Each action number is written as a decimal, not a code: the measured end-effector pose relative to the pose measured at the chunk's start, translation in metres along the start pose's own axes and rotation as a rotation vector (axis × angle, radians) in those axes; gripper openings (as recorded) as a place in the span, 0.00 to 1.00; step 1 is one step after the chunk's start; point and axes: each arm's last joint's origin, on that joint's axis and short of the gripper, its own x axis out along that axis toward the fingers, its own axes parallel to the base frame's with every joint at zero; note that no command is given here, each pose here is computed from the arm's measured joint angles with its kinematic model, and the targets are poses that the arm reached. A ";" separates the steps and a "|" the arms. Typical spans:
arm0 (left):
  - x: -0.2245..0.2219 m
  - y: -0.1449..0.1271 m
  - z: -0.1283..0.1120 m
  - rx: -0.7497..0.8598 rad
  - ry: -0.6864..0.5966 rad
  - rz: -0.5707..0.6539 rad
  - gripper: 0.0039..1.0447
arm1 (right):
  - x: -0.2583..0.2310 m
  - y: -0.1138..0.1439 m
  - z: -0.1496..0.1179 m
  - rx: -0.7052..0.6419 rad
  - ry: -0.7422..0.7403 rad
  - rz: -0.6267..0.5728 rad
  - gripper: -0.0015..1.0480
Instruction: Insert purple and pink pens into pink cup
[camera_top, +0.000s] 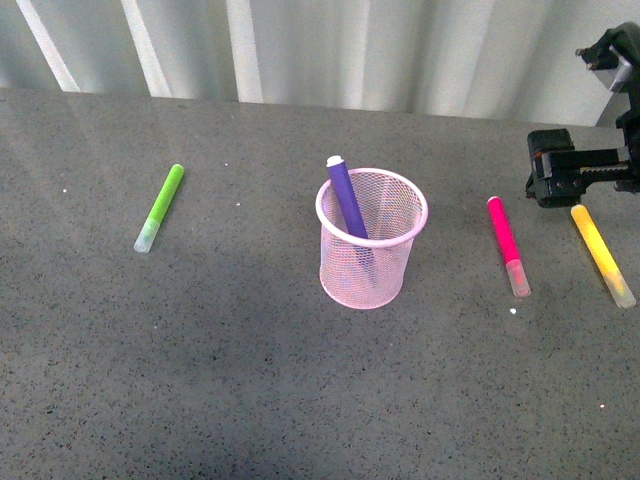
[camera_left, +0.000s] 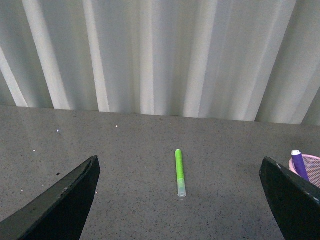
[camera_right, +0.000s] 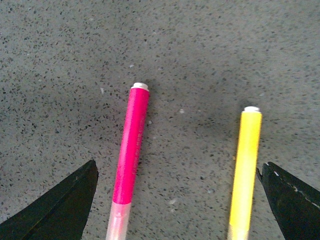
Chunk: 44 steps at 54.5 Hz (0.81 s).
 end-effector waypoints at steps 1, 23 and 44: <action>0.000 0.000 0.000 0.000 0.000 0.000 0.94 | 0.003 0.000 0.000 0.003 0.004 0.004 0.93; 0.000 0.000 0.000 0.000 0.000 0.000 0.94 | 0.034 0.009 0.003 0.021 0.027 0.034 0.93; 0.000 0.000 0.000 0.000 0.000 0.000 0.94 | 0.056 0.016 0.008 0.041 0.035 0.046 0.93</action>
